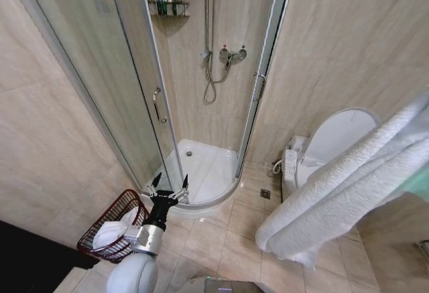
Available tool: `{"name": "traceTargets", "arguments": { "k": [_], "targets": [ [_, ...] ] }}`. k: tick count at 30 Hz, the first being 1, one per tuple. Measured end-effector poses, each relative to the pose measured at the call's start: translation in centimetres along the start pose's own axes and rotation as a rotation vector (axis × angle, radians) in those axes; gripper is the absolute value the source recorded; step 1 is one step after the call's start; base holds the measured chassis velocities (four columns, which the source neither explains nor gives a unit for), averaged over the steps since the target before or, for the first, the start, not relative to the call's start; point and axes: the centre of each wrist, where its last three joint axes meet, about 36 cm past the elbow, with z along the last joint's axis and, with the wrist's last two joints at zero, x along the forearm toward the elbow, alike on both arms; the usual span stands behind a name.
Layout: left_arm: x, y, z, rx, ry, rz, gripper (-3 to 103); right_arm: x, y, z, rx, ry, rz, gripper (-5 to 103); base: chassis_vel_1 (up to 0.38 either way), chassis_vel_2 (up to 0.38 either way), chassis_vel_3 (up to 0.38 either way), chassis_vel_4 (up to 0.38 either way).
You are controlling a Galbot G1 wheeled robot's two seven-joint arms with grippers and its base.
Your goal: Discard the used towel into the hamper.
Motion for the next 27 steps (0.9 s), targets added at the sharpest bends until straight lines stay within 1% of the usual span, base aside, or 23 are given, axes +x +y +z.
{"name": "traceTargets", "arguments": {
  "k": [9, 12, 15, 27],
  "targets": [
    [0.0, 0.0, 0.0, 0.0, 0.0, 0.0, 100, 0.03, 0.06, 0.06, -0.007, -0.004, 0.005, 9, 0.0, 0.0, 0.0, 0.0],
    [0.0, 0.0, 0.0, 0.0, 0.0, 0.0, 100, -0.15, 0.27, 0.18, -0.041, -0.021, 0.004, 9, 0.0, 0.0, 0.0, 0.0],
    [0.0, 0.0, 0.0, 0.0, 0.0, 0.0, 100, -0.18, 0.23, 0.14, -0.049, -0.024, 0.007, 9, 0.0, 0.0, 0.0, 0.0],
    [0.0, 0.0, 0.0, 0.0, 0.0, 0.0, 100, -0.15, 0.04, 0.0, -0.024, -0.021, 0.006, 9, 0.004, 0.003, 0.004, 0.005]
  ]
}}
